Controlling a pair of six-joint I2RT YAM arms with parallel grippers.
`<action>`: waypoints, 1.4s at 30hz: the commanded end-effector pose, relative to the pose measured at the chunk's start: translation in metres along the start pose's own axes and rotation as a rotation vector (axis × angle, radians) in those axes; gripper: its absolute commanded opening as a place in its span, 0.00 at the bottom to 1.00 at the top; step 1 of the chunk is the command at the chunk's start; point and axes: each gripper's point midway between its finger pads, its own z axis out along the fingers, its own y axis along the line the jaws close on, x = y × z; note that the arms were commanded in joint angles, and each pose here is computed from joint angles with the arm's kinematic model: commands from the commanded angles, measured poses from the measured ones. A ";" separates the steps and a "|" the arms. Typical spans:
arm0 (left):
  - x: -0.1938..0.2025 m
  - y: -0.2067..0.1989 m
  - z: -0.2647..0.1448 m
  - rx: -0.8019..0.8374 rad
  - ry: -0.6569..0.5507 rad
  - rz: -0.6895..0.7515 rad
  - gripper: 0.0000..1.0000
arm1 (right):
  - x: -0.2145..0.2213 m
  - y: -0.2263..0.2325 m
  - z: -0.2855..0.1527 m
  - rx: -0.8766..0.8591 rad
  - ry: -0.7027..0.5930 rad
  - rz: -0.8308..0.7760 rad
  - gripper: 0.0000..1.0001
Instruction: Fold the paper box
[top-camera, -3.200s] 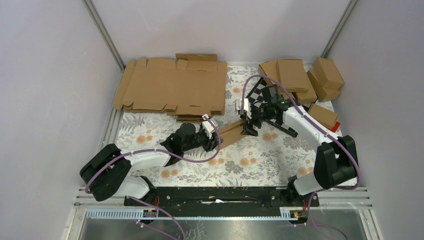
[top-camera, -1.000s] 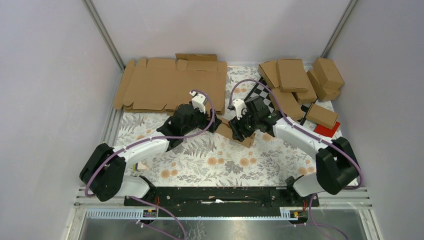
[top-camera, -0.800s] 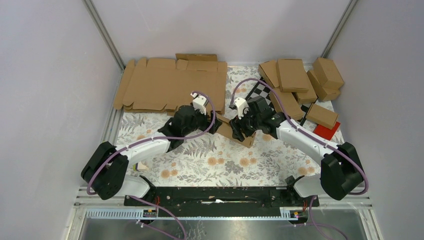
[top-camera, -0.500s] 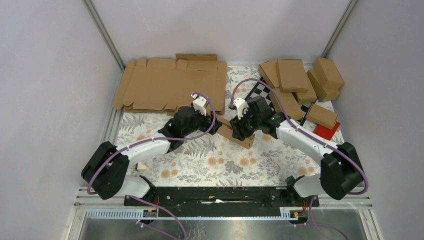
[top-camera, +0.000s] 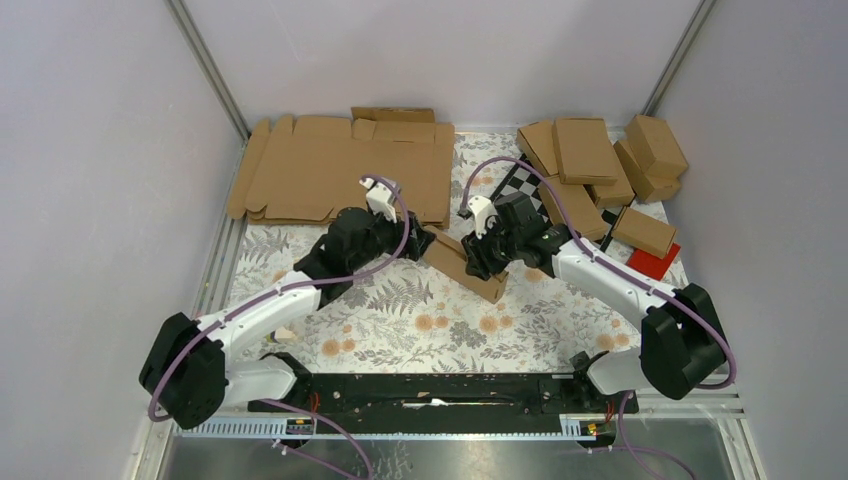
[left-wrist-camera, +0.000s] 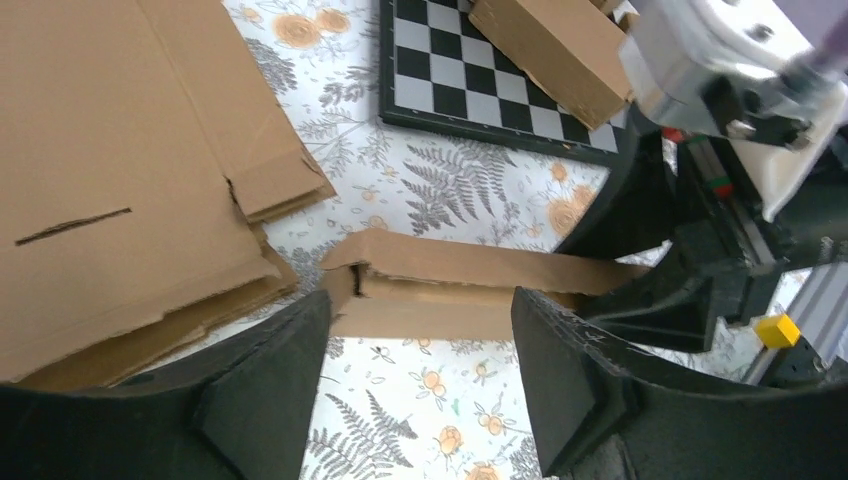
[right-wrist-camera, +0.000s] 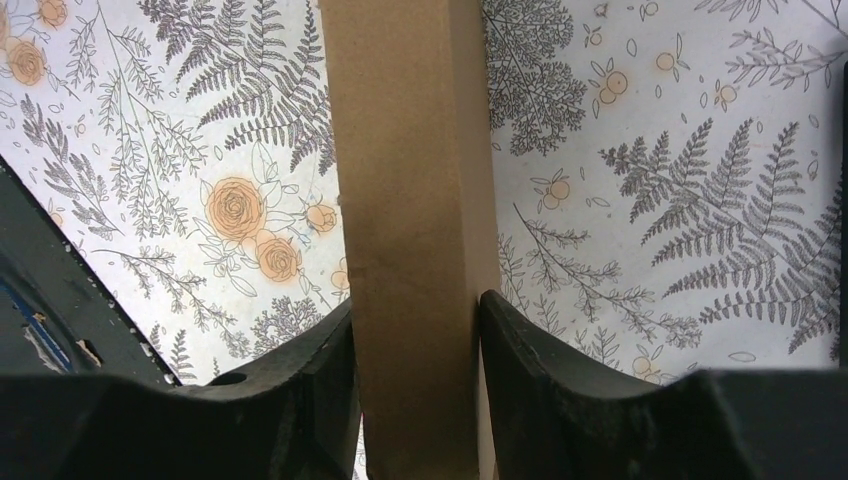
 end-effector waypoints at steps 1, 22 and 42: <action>-0.015 0.006 0.004 0.015 -0.021 -0.095 0.69 | 0.003 0.010 -0.013 0.001 -0.007 0.051 0.48; 0.002 -0.018 -0.020 0.361 -0.144 0.140 0.45 | 0.040 0.026 -0.030 -0.020 0.077 0.162 0.52; -0.001 -0.018 -0.032 0.355 -0.205 0.175 0.43 | 0.022 0.031 -0.040 -0.053 0.043 0.087 0.38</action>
